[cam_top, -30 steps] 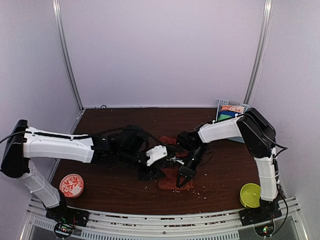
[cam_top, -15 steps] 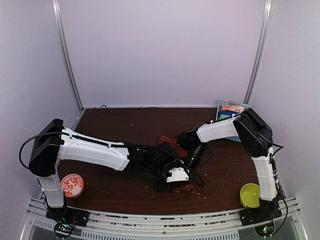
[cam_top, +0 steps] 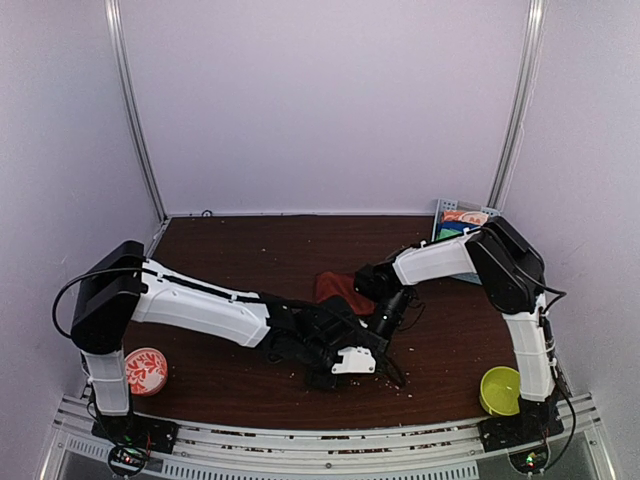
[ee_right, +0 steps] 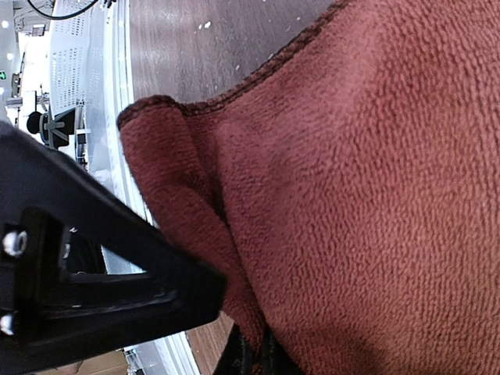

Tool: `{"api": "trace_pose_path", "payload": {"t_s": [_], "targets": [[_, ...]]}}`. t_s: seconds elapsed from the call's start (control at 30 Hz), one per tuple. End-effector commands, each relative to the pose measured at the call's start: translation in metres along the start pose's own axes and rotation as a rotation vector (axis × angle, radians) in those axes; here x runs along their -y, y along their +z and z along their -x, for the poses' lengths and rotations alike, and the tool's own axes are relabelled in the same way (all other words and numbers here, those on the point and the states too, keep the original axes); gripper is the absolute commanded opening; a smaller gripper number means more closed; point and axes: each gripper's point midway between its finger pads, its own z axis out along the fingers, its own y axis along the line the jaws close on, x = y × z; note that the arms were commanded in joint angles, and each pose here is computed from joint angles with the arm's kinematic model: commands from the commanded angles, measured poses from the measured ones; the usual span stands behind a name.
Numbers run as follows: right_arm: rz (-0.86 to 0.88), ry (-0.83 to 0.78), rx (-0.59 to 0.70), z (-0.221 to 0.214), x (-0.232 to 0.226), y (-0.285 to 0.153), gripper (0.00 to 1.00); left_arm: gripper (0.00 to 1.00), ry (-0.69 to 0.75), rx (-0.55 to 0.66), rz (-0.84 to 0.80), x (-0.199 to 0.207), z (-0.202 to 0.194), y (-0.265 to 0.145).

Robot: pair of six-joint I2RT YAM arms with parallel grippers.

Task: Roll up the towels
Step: Roll the towel at the center of the board.

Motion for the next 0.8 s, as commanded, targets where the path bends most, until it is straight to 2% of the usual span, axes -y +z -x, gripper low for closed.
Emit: {"api": "trace_pose_path", "payload": {"t_s": [0.0, 0.27, 0.4, 0.47, 0.67, 0.77], "targets": [[-0.109, 0.037, -0.106, -0.025, 0.04, 0.022, 0.0, 0.27, 0.007, -0.036, 0.039, -0.006, -0.008, 0.012], [-0.075, 0.021, -0.108, -0.028, 0.03, 0.019, 0.0, 0.34, 0.017, -0.119, 0.093, -0.009, -0.032, 0.024], [-0.031, -0.03, -0.078, -0.021, 0.008, 0.008, 0.0, 0.33, 0.017, -0.153, 0.081, -0.005, -0.042, 0.032], [-0.028, -0.063, -0.065, -0.017, -0.001, 0.001, 0.0, 0.3, 0.013, -0.176, 0.074, -0.003, -0.048, 0.037], [-0.014, -0.143, 0.03, 0.005, -0.033, -0.055, 0.24, 0.12, -0.019, -0.174, -0.029, 0.014, -0.047, 0.045], [-0.047, -0.165, 0.12, 0.016, -0.041, -0.099, 0.29, 0.07, -0.066, -0.146, -0.106, 0.025, -0.041, 0.044]]}}
